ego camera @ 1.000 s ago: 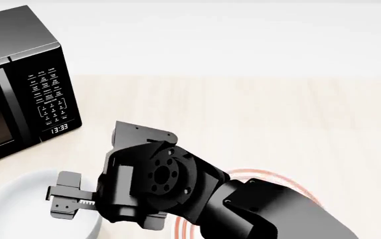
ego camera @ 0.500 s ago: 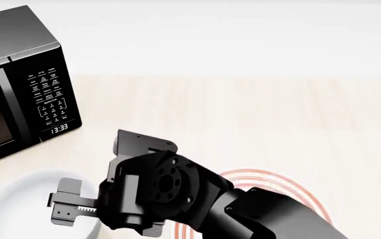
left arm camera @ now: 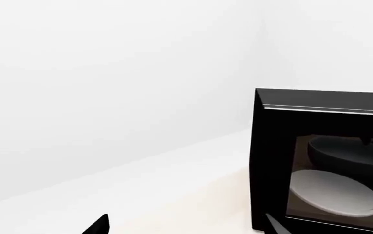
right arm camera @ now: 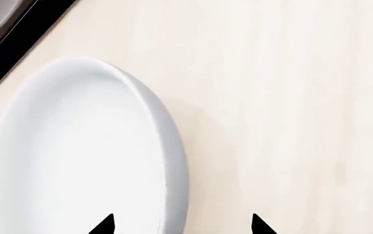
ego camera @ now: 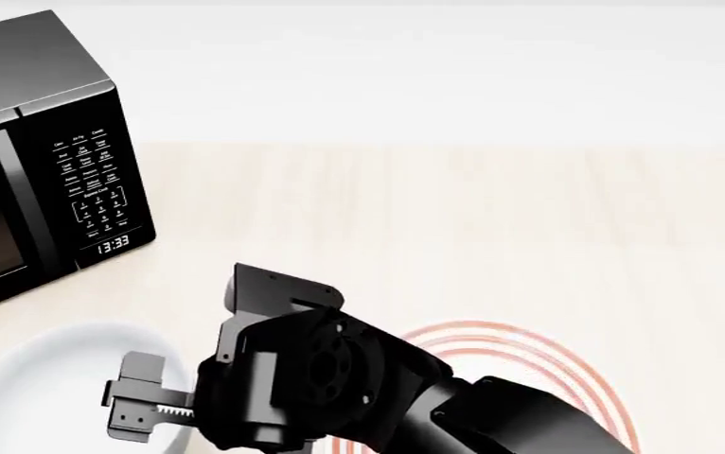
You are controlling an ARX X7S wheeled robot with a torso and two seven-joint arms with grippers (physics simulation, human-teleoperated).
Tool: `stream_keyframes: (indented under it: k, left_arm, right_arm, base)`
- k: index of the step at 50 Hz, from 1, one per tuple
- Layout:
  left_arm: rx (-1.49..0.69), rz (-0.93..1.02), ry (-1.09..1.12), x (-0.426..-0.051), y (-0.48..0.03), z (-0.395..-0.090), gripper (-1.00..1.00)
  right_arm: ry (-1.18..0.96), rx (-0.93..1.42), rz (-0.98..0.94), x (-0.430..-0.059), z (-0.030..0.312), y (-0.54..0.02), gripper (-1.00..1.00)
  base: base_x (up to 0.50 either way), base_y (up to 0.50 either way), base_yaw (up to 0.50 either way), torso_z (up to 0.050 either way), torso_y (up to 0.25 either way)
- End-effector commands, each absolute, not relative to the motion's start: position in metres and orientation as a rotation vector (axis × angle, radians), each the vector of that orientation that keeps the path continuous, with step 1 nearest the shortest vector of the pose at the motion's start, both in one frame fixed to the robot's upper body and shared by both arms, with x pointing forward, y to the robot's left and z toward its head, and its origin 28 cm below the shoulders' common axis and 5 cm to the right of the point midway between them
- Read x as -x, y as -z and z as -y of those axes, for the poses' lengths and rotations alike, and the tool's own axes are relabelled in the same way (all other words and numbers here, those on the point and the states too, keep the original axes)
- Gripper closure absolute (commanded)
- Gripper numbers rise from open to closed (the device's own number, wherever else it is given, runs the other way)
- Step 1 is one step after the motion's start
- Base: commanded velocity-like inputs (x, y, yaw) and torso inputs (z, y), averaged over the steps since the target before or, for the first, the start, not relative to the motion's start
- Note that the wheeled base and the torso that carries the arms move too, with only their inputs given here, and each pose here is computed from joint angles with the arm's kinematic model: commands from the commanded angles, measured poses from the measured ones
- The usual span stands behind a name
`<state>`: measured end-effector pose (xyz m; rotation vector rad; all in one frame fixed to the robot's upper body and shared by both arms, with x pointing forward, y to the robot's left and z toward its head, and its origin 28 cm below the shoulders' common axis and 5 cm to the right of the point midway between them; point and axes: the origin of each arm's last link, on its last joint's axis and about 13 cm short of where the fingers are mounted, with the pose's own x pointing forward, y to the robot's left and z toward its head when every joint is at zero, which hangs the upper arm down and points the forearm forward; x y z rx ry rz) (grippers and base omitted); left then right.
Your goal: Put the white bowl to the right of the plate.
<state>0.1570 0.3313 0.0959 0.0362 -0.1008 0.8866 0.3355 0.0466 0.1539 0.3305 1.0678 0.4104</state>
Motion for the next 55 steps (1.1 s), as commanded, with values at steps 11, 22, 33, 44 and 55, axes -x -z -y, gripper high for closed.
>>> stream_keyframes:
  k: [11, 22, 33, 44, 55]
  left_arm:
    - [-0.036, 0.107, -0.88, -0.1557, -0.0965, -0.3306, -1.0]
    - [-0.035, 0.108, -0.878, -0.1563, -0.0961, -0.3308, -1.0]
    - [-0.033, 0.109, -0.879, -0.1561, -0.0959, -0.3313, -1.0]
    - [-0.032, 0.111, -0.881, -0.1547, -0.0959, -0.3315, -1.0]
    - [-0.03, 0.117, -0.881, -0.1521, -0.0976, -0.3309, -1.0]
  right_arm:
    - [-0.459, -0.306, -1.069, -0.3295, -0.0469, -0.1401, -1.0]
    - [-0.519, -0.304, -1.054, -0.3261, -0.0507, -0.1423, -1.0]
    - [-0.506, -0.313, -1.046, -0.3278, -0.0503, -0.1433, -1.0]
    - [-0.468, -0.302, -1.04, -0.3286, -0.0502, -0.1422, 1.0]
    - [-0.479, -0.304, -1.011, -0.3275, -0.0544, -0.1468, 1.0]
  base:
    - [0.0, 0.0, 0.0, 0.0, 0.0]
    - [0.0, 0.0, 0.0, 0.0, 0.0]
    - [0.0, 0.0, 0.0, 0.0, 0.0]
    - [0.0, 0.0, 0.0, 0.0, 0.0]
    - [0.0, 0.0, 0.0, 0.0, 0.0]
